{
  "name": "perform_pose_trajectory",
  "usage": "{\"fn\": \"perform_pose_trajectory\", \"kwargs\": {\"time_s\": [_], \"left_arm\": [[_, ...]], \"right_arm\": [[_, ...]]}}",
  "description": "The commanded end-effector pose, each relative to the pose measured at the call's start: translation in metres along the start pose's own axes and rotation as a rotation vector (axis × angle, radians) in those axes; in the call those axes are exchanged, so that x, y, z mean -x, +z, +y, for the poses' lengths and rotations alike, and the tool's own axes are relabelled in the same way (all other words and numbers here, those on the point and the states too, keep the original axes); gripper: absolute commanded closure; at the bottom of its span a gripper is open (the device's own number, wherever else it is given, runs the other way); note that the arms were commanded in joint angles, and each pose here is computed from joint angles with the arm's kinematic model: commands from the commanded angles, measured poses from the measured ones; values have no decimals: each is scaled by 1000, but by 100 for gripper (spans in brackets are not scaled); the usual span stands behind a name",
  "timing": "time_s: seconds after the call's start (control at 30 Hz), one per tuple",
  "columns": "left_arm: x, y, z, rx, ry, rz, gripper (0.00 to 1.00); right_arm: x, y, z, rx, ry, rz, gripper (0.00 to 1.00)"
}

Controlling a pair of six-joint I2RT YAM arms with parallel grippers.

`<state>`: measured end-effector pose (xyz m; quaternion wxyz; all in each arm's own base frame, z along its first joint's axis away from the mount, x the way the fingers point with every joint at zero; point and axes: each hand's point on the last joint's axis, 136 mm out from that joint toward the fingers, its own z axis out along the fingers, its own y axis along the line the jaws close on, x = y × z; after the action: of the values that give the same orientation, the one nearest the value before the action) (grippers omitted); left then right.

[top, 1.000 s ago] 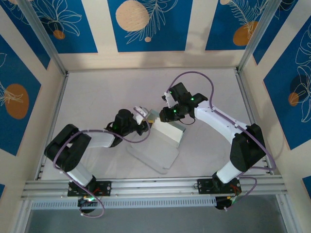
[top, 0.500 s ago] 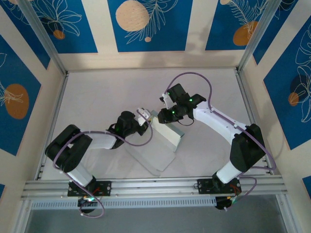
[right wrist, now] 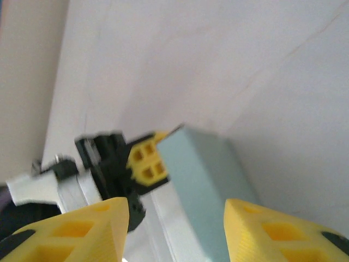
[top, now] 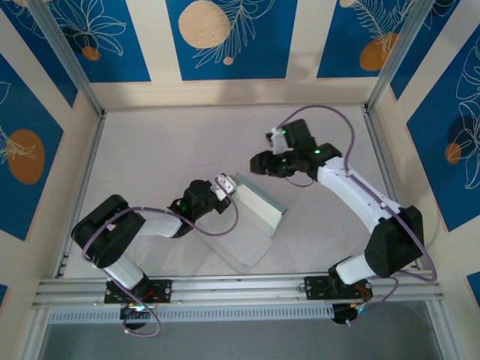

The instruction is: Fold the paper box

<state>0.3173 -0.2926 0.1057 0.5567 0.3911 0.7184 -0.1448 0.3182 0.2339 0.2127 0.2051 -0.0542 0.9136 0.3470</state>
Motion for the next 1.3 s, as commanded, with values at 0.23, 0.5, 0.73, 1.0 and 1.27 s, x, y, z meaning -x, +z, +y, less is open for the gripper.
{"fn": "perform_pose_trajectory", "kwargs": {"time_s": [0.23,0.5,0.73,1.0,1.27], "left_arm": [[10,-7,-5,-10,73,-46,100],[3,-1,-9,-29,77,-23,100],[0,2,-17,-73,52,-33,92],[2,5,-17,-79,45,-36,85],[1,9,-12,-49,37,-37,87]], "right_arm": [[-27,74,-58,3,261,253,58],[-60,108,-33,167,238,398,61],[-64,111,-31,176,220,411,62],[-66,111,-31,174,209,417,62],[-71,114,-28,192,196,436,66]]}}
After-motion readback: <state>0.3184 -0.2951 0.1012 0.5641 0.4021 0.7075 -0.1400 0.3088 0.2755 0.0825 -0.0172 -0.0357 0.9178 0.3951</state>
